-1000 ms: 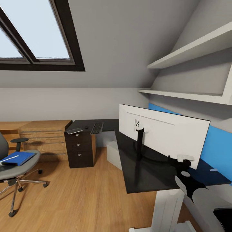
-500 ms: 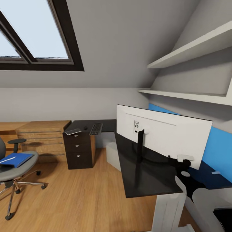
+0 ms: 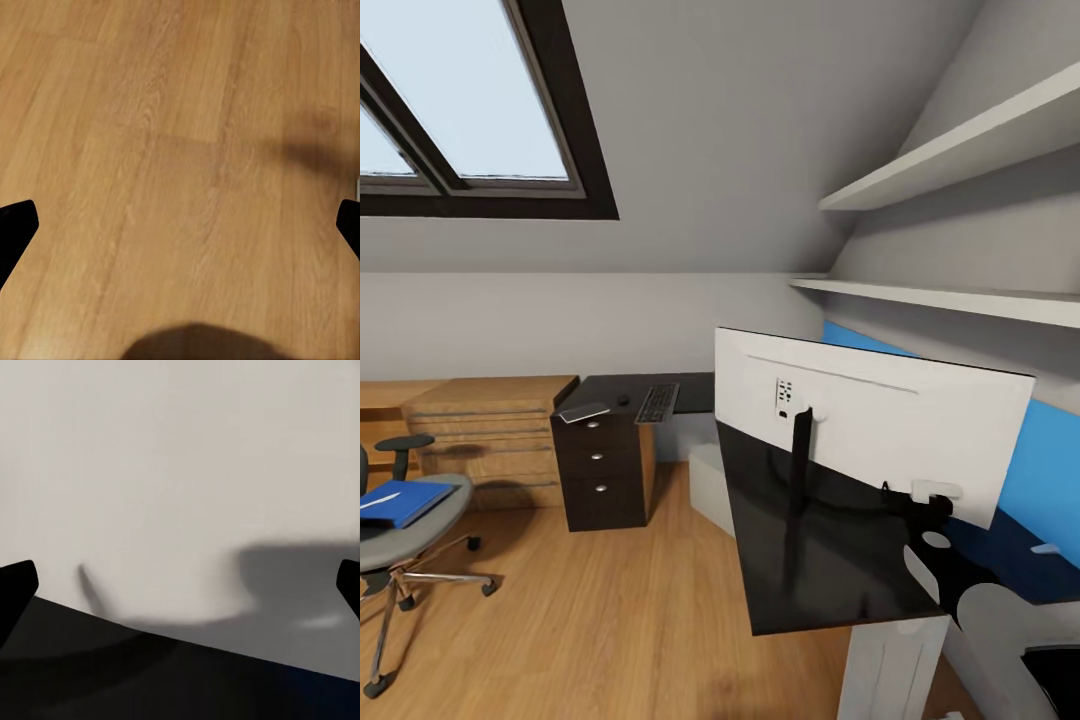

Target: In the bedroom, organize the workspace by keeping the computer under the desk, ensuring the monitor is on the desk, placing the keyboard on the desk next to the monitor, placing the mouse on the desk next to the keyboard, moving the folder from the swivel chair onto the desk next to the mouse, stacking the notebook on top of the folder with the pen on top of the notebook, and positioning the swivel chair next to the desk.

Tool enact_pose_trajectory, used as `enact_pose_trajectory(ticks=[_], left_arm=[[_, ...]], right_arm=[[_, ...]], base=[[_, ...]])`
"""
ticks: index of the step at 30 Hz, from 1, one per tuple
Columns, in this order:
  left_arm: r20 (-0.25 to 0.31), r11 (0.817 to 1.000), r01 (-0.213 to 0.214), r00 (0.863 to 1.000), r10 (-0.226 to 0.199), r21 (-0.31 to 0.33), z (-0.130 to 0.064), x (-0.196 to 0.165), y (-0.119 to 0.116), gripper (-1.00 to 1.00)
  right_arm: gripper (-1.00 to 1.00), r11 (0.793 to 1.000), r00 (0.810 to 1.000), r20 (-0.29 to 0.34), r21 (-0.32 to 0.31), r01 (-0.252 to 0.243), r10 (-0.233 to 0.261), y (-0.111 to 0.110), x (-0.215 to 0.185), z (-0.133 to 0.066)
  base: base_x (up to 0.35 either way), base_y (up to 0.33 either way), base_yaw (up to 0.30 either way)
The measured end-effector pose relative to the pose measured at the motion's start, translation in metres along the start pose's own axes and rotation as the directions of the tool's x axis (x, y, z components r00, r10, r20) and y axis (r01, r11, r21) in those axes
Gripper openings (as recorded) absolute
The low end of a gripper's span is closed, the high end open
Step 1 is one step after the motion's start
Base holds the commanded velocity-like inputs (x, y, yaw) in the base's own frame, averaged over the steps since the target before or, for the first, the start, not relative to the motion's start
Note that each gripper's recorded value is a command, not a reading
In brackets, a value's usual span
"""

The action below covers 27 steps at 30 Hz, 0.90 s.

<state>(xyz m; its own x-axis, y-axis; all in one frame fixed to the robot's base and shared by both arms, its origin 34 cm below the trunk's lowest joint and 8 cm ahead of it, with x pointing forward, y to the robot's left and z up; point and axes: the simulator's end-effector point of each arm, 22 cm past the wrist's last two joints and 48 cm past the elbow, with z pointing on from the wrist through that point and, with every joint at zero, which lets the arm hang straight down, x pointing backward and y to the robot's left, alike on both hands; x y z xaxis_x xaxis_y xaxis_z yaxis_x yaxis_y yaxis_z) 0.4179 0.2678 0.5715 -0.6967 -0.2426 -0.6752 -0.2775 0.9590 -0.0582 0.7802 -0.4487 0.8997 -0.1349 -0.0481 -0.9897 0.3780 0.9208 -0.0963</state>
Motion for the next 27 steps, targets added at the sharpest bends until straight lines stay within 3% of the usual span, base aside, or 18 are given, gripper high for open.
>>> enact_pose_trajectory(ticks=[27], left_arm=[[0.0, 1.0, -0.003, 1.0, 0.003, -0.005, 0.0004, -0.0004, 0.0033, 1.0]], right_arm=[[1.0, 1.0, 1.0, 0.0, 0.001, 0.0, 0.0, -0.0001, -0.0004, 0.0001]], base=[[0.106, -0.012, 0.0]])
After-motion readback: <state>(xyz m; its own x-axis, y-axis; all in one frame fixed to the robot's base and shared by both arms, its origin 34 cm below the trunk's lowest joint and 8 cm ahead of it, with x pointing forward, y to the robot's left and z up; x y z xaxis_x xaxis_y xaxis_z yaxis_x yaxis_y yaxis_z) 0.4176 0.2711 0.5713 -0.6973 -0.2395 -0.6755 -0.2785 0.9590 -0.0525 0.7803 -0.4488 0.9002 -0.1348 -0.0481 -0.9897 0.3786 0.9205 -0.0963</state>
